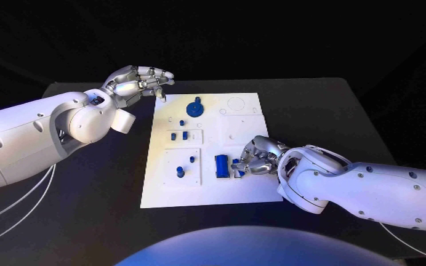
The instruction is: Assemble the parts on the task board
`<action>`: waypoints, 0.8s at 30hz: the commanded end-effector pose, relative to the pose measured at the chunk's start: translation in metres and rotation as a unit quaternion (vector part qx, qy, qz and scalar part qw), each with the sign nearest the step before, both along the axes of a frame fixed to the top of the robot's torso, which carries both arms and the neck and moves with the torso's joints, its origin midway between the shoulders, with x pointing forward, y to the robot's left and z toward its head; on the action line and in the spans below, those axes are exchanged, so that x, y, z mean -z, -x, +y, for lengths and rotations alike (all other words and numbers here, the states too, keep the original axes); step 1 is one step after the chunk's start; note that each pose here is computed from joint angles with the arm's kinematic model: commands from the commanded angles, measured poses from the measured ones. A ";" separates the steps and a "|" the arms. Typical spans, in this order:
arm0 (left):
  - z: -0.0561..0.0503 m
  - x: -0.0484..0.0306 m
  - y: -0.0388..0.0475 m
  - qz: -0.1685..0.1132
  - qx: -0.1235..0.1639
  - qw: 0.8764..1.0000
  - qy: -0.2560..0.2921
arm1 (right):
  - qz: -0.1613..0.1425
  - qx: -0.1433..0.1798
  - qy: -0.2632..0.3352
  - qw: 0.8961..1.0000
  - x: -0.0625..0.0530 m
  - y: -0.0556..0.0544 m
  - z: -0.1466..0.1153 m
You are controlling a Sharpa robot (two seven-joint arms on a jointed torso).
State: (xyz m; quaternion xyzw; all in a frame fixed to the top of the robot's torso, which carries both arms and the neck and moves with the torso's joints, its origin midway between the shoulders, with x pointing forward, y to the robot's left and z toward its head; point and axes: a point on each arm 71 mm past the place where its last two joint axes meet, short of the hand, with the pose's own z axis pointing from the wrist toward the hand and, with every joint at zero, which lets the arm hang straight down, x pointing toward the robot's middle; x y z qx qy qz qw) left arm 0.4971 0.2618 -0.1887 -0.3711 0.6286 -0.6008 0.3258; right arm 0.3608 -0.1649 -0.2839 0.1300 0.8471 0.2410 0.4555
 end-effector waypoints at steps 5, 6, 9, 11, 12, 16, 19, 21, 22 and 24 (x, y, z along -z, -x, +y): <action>-0.002 -0.0008 0.0010 -0.002 0.011 1.000 0.002 | 0.001 -0.008 0.004 1.000 0.001 0.001 0.002; -0.002 -0.0008 0.0010 -0.001 0.011 1.000 0.002 | 0.001 -0.009 0.004 1.000 0.001 0.001 0.002; -0.002 -0.0008 0.0010 -0.001 0.011 1.000 0.002 | 0.002 -0.010 0.004 1.000 0.001 0.001 0.002; -0.002 -0.0008 0.0010 -0.001 0.012 1.000 0.002 | 0.003 -0.012 0.004 1.000 0.001 0.001 0.002; -0.002 -0.0007 0.0010 -0.001 0.012 1.000 0.002 | 0.003 -0.012 0.004 1.000 0.001 0.001 0.002; -0.001 -0.0006 0.0010 -0.001 0.013 1.000 0.002 | 0.005 -0.015 0.003 1.000 0.001 0.002 0.002; -0.001 -0.0007 0.0011 -0.001 0.013 1.000 0.002 | 0.006 -0.015 0.004 1.000 0.001 0.002 0.002; -0.001 -0.0007 0.0012 -0.001 0.013 1.000 0.002 | 0.007 -0.015 0.004 1.000 0.001 0.002 0.001; -0.001 -0.0007 0.0012 -0.001 0.014 1.000 0.002 | 0.007 -0.015 0.004 1.000 0.001 0.002 0.001; -0.001 -0.0008 0.0013 -0.001 0.014 1.000 0.002 | 0.008 -0.015 0.004 1.000 0.001 0.002 0.000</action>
